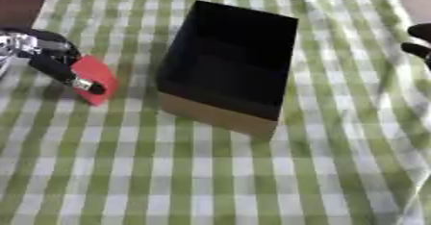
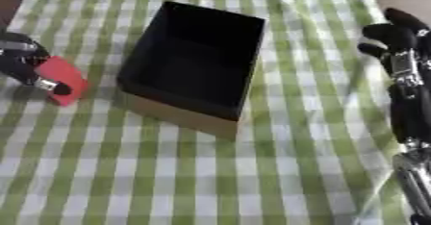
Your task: Pick up objects on the table and place them in the box.
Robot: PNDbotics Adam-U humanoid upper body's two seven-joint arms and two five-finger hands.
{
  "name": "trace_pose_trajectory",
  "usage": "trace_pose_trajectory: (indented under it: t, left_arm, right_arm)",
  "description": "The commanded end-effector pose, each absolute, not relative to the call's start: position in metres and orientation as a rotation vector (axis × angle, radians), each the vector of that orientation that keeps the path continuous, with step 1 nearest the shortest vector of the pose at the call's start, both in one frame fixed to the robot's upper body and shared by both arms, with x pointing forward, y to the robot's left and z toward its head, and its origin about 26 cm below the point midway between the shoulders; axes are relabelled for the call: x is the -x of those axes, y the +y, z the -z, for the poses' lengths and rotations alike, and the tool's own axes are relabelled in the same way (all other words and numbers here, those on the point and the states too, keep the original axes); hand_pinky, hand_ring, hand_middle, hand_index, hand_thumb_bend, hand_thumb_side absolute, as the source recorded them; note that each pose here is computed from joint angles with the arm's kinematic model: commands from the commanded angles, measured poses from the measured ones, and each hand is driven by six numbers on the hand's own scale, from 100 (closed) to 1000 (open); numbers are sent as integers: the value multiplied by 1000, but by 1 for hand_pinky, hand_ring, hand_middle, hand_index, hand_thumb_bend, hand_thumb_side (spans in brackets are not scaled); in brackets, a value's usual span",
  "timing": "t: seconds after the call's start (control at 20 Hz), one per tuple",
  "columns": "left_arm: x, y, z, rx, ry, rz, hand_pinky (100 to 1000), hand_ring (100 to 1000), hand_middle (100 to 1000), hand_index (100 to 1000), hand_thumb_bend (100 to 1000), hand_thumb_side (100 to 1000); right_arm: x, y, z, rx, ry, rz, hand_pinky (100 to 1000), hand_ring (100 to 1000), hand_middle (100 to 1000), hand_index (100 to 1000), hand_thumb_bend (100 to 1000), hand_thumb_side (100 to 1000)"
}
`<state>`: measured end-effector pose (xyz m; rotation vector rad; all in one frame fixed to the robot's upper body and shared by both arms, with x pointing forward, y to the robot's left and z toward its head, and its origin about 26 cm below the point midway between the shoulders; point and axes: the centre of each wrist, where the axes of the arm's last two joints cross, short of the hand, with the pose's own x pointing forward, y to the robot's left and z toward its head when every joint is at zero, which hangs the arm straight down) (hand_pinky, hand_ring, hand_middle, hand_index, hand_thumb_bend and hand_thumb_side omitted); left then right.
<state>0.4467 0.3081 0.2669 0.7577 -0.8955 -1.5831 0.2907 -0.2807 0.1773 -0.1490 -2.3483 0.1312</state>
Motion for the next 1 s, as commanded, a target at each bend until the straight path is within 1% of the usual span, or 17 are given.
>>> trace_pose_trajectory:
  t: [0.05, 0.3, 0.35, 0.45, 0.7, 1.0]
  left_arm:
    - [-442, 308, -289, -841, -953, 1558, 608, 511, 404, 544, 365, 669]
    - [-439, 307, -294, -879, -981, 1544, 600, 501, 398, 535, 203, 581]
    - [-438, 306, -295, -881, -988, 1545, 600, 500, 397, 534, 188, 574]
    - [-436, 304, -301, -888, -1021, 1542, 602, 493, 388, 525, 109, 547]
    - [-424, 287, -335, -916, -1196, 1511, 620, 486, 384, 521, 100, 459]
    - [-411, 258, -367, -995, -1408, 1468, 610, 469, 369, 487, 100, 433]
  right_arm:
    - [-289, -280, -183, 151, -2365, -138, 777, 819, 680, 862, 100, 687]
    - [-289, -280, -182, 151, -2364, -138, 778, 819, 680, 862, 100, 688]
    - [-288, -280, -182, 151, -2364, -138, 778, 819, 680, 862, 100, 688]
    - [-289, -280, -183, 150, -2365, -139, 778, 819, 680, 862, 100, 688]
    - [-289, -281, -186, 147, -2383, -148, 777, 818, 680, 861, 100, 692]
    - [-291, -282, -193, 133, -2424, -163, 775, 816, 681, 860, 100, 697]
